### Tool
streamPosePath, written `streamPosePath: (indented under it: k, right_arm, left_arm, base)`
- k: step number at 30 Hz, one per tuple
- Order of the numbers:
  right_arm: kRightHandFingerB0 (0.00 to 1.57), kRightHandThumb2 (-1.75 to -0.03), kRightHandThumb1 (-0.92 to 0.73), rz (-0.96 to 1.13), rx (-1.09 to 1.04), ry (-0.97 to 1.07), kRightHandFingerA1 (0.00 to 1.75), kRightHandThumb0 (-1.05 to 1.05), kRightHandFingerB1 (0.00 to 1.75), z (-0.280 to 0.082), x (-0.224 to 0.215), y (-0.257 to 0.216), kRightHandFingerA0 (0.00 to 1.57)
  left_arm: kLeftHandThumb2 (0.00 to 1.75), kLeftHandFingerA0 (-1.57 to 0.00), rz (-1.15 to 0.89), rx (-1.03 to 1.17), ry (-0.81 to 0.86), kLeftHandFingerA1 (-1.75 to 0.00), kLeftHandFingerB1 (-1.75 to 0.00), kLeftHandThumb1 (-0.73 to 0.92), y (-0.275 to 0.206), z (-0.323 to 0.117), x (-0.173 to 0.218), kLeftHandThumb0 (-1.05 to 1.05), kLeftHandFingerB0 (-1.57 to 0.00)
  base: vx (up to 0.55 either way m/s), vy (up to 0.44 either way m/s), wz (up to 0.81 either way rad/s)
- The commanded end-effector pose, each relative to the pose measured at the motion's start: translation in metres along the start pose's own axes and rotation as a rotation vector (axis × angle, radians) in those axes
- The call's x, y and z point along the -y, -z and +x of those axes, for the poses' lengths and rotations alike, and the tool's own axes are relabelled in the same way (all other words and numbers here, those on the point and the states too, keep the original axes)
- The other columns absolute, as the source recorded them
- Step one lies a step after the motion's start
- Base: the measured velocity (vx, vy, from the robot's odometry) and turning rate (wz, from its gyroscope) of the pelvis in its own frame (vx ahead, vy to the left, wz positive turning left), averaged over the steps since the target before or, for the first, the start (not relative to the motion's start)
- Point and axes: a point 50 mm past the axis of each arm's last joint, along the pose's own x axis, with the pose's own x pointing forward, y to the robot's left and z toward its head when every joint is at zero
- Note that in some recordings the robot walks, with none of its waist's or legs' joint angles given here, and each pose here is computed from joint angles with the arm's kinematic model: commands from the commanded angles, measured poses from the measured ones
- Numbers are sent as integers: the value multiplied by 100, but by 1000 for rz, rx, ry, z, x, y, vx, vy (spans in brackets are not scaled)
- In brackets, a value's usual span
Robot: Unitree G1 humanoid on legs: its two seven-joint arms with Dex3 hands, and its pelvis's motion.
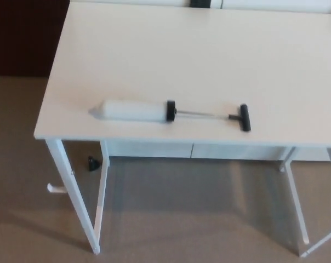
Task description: The robot walks towards a desk on which an air pump is kept in the middle. It lifts it up and holds it with its left hand and uses its right hand to compress it by pushing its handle inwards.
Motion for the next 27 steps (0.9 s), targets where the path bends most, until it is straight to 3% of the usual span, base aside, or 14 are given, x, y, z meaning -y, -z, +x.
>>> streamPosePath:
  k: [1,7,17,18,20,21,24,27]
  right_arm:
    - [0,-110,-54,-6,-3,21,48,-36,47,-1,6,1,0]
    - [0,-110,-54,-6,0,21,48,-36,47,0,7,-1,0]
    - [0,-110,-54,-10,3,20,48,-36,47,2,7,-3,0]
    - [15,-64,-83,-7,2,7,34,-71,29,2,7,-3,21]
    - [15,-64,-83,-3,0,-9,34,-71,29,2,6,-3,21]
    - [15,-64,-84,-4,0,-13,35,-71,29,1,6,-3,21]
    - [15,-64,-84,-6,1,-14,35,-71,29,1,6,-3,21]
    - [16,-64,-83,-7,-1,-17,35,-72,29,3,6,-4,22]
  left_arm:
    - [67,-30,8,14,-4,-33,-33,86,-1,-1,-3,-68,-31]
    - [67,-30,6,17,-5,-33,-33,86,-2,0,-3,-68,-31]
    - [67,-30,1,16,-8,-33,-33,86,-1,-1,-3,-68,-31]
    - [81,-24,146,23,20,-33,-32,92,-5,-6,-5,-69,-22]
    - [81,-24,324,39,60,-33,-32,92,-10,-14,-4,-69,-22]
    - [66,-24,227,36,41,-33,-32,87,-8,-10,-3,-65,-23]
    - [66,-24,29,34,4,-33,-32,87,-4,-1,0,-65,-23]
    - [66,-28,36,33,-6,-36,-33,86,-5,0,-1,-64,-25]
  base:
    - [254,-40,9]
    - [268,-105,37]
    - [259,-79,-12]
    - [12,144,-46]
    - [35,218,-21]
    - [26,270,7]
    - [-39,191,-2]
    - [-49,72,21]
